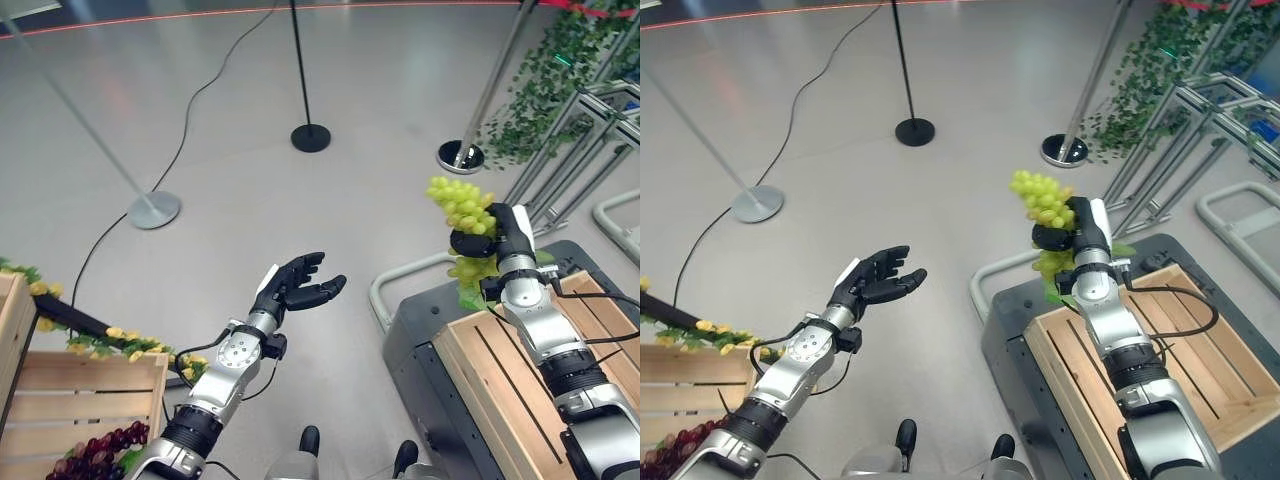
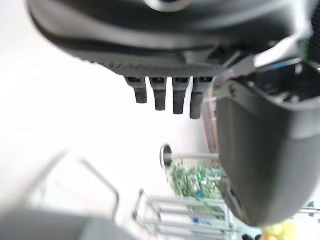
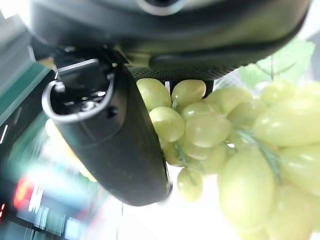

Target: Pick up the fruits from the basket on one side to the basket on the other side

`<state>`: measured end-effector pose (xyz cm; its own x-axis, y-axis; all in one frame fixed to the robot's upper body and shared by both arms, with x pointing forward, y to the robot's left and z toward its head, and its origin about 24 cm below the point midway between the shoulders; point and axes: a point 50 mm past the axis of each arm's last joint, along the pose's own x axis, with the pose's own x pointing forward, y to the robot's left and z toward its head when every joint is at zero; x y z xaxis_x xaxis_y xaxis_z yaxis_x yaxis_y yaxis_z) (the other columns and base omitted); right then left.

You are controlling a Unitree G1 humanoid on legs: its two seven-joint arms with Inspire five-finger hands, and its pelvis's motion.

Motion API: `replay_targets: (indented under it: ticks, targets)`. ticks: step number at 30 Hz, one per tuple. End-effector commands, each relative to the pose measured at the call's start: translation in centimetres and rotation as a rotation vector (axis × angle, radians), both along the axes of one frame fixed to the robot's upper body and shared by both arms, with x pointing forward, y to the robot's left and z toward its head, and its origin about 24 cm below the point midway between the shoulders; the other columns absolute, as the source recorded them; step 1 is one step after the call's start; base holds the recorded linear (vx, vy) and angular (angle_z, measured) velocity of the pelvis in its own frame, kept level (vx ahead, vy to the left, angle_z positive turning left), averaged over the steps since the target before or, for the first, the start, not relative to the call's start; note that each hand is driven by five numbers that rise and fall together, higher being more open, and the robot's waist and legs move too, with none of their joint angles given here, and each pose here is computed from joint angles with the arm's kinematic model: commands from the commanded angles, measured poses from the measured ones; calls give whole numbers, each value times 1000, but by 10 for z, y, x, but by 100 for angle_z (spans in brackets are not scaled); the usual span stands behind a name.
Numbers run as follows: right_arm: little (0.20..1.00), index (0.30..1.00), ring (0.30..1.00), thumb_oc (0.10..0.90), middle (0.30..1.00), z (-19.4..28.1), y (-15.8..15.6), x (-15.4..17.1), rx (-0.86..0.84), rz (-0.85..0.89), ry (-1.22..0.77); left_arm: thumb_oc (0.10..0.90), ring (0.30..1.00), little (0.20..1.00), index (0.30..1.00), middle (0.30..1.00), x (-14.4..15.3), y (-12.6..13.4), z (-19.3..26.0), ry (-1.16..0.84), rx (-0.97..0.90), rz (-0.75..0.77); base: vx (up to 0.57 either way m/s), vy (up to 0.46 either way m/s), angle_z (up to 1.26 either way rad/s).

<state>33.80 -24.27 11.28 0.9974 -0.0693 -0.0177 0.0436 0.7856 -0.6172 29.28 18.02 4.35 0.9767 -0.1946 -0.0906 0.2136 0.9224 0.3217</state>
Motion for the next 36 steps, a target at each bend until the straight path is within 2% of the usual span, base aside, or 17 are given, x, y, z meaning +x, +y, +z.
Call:
replay_targets:
  ticks: [1, 5, 14, 20, 24, 36]
  targets:
    - [300, 300, 300, 400, 300, 72, -1, 11, -236, 150, -172, 800, 900, 900, 900, 900, 20, -1, 67, -344, 170, -92, 11, 143, 90]
    - [300, 300, 300, 400, 300, 104, -7, 21, -383, 209, -103, 800, 900, 900, 900, 900, 25, 7, 94, -491, 397, -114, 9, 142, 42]
    - [300, 300, 300, 400, 300, 140, -18, 19, -551, 239, 1, 800, 900, 900, 900, 900, 29, -2, 131, -727, 683, -199, 70, -8, 37]
    - [300, 300, 300, 400, 300, 158, -4, 25, -650, 316, 39, 800, 900, 900, 900, 900, 41, -6, 139, -720, 700, -220, 74, -131, 57]
    - [300, 300, 300, 400, 300, 172, 10, 31, -730, 359, 81, 800, 900, 900, 900, 900, 40, -22, 134, -716, 664, -252, 55, -31, 4]
    - [300, 300, 300, 400, 300, 166, 59, 42, -766, 463, 190, 800, 900, 900, 900, 900, 37, -59, 135, -697, 610, -317, 32, 0, 3]
